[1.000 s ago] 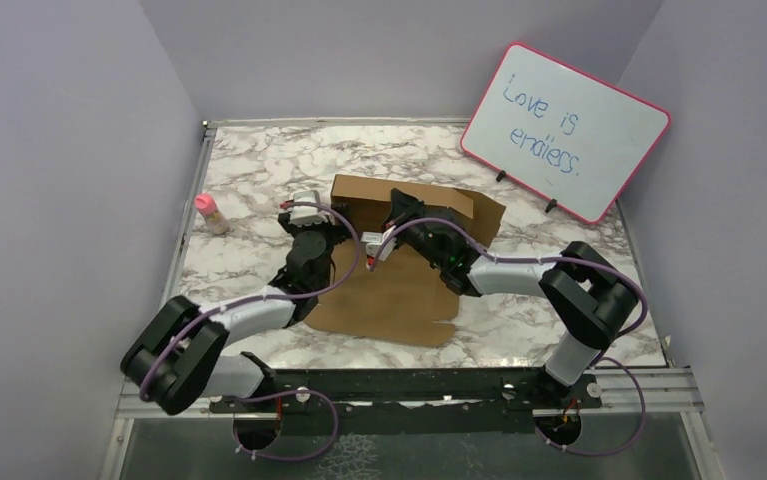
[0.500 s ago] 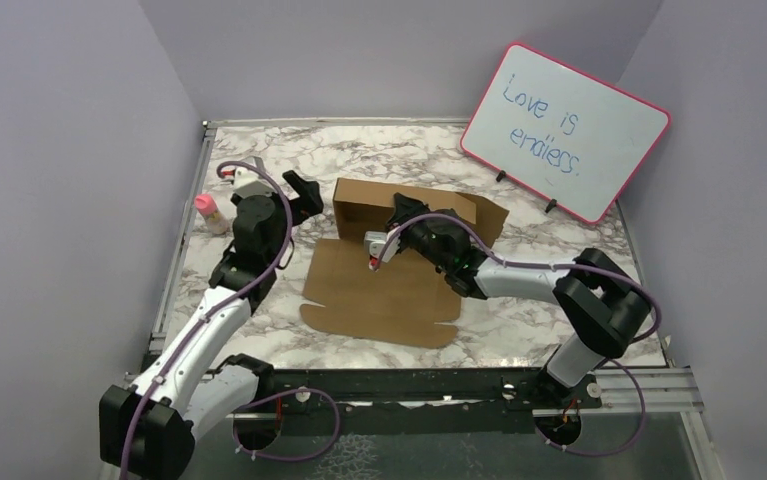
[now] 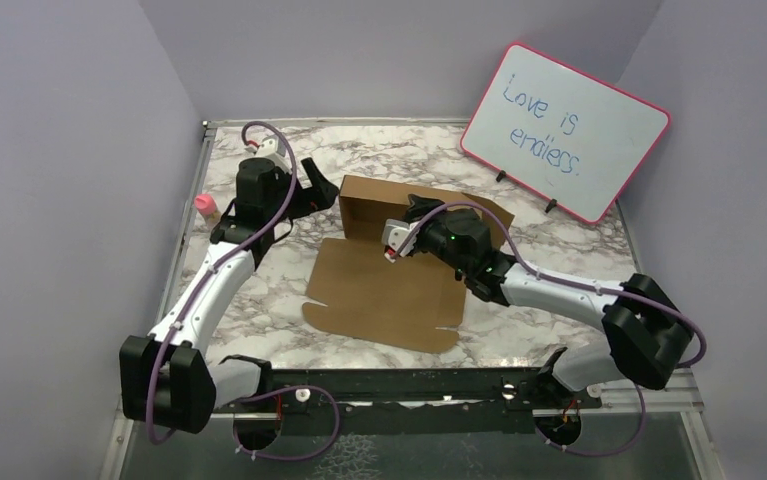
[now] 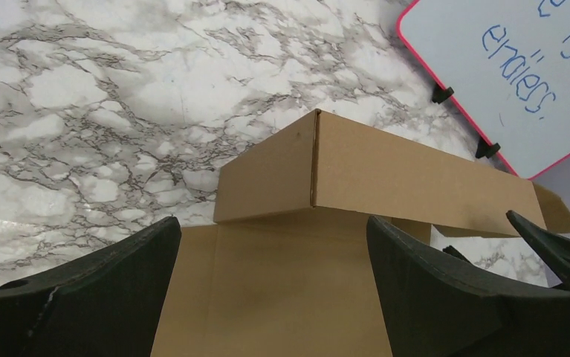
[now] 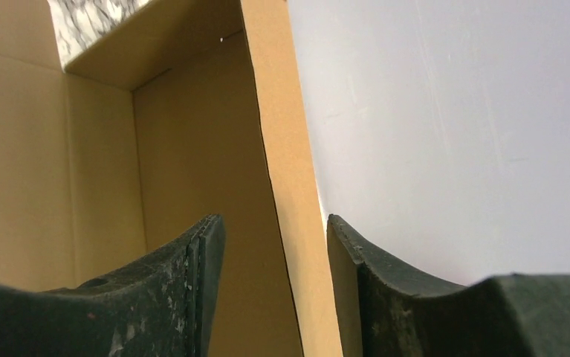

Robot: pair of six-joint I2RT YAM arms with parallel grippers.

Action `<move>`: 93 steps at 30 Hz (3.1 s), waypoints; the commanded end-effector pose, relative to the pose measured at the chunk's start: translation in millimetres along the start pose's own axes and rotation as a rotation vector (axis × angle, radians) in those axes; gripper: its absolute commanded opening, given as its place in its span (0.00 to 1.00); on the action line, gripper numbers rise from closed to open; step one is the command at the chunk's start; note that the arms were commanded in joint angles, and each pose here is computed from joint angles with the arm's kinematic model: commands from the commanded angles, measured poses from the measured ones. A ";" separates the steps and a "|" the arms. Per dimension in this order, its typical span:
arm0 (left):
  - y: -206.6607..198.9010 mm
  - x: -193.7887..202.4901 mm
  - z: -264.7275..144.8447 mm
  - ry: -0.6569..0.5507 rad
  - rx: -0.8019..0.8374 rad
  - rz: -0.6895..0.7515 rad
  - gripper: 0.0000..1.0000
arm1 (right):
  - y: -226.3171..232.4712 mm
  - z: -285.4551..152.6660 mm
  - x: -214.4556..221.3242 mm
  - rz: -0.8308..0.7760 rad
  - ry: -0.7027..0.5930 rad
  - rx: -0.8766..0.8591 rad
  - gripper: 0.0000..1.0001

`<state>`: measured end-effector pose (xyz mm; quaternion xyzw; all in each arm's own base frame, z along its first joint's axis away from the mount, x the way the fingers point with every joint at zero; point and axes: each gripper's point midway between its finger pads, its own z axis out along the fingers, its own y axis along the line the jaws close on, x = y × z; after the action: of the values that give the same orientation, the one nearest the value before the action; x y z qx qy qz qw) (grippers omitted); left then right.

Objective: Fold the paper box

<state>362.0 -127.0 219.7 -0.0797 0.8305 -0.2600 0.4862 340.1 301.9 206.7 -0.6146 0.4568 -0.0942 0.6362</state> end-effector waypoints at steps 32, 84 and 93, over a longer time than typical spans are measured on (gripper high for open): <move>-22.7 18.8 49.7 0.227 0.180 0.016 0.82 | -53.4 -92.6 44.5 1.344 0.318 0.632 0.84; -13.3 12.2 24.3 0.196 0.152 0.055 0.64 | -44.6 -3.4 25.0 1.650 0.118 0.301 0.67; 0.7 -27.5 3.3 0.063 0.055 0.110 0.77 | -57.7 -19.5 43.4 1.538 0.104 0.392 0.76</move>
<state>374.8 -140.4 205.3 -0.0063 0.8574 -0.2978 0.4198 375.6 255.3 219.5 0.0123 0.7852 0.2663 0.5589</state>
